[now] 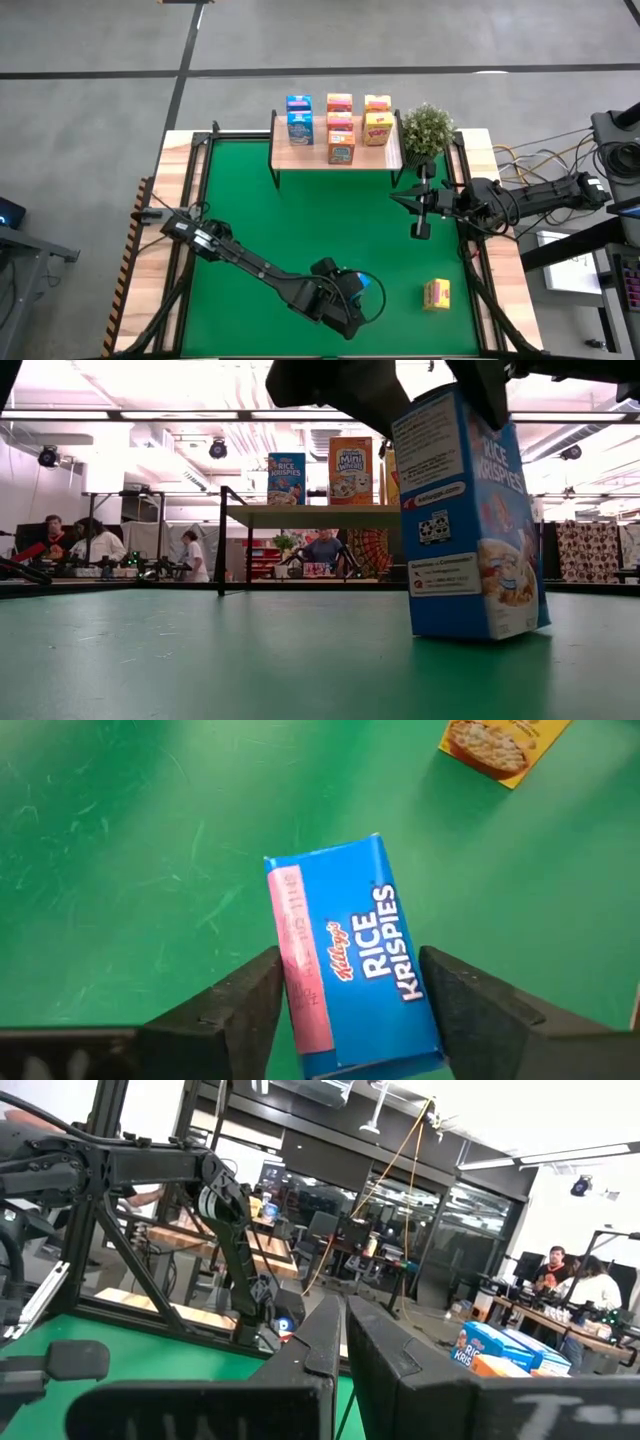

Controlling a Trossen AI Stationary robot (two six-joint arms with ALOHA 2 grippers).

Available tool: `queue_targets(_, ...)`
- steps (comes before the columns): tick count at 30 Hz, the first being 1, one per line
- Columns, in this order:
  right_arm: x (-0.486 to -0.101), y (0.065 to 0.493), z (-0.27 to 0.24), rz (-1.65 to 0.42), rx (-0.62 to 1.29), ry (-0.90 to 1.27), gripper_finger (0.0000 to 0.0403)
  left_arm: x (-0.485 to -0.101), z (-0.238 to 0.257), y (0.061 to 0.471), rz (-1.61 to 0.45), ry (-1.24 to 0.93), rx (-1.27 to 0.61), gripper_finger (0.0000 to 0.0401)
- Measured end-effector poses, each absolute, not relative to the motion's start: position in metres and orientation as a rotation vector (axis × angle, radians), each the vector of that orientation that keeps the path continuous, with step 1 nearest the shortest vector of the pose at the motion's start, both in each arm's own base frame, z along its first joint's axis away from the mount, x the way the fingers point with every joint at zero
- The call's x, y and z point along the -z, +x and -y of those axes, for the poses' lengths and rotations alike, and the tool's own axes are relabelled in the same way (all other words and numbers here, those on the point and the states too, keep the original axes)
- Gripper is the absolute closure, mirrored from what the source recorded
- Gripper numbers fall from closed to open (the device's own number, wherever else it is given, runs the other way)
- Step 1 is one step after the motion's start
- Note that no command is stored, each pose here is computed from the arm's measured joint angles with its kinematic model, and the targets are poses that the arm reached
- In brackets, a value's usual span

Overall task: Stack cereal on shelf
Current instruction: Put the blue cereal box on the shelf

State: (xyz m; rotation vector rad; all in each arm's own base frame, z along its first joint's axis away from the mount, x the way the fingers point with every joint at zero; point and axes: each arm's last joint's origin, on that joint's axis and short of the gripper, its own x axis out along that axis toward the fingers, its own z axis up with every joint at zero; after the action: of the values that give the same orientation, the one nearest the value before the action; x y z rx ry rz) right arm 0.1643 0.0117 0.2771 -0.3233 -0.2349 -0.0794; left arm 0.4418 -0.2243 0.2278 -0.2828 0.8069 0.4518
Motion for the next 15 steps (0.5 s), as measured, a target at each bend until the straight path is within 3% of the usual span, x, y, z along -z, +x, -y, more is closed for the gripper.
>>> queue_targets(9, -0.2767, 0.1645, -0.0117, 0.233, 0.078, -0.319, 0.0390, -0.2273, 0.2272, 0.4402, -0.833, -0.164, -0.392, 0.0262)
queue_targets(15, -0.2764, 0.1645, -0.0117, 0.232, 0.078, -0.319, 0.0390, -0.2297, 0.2336, 0.4364, -0.870, 0.073, -0.270, 0.0282)
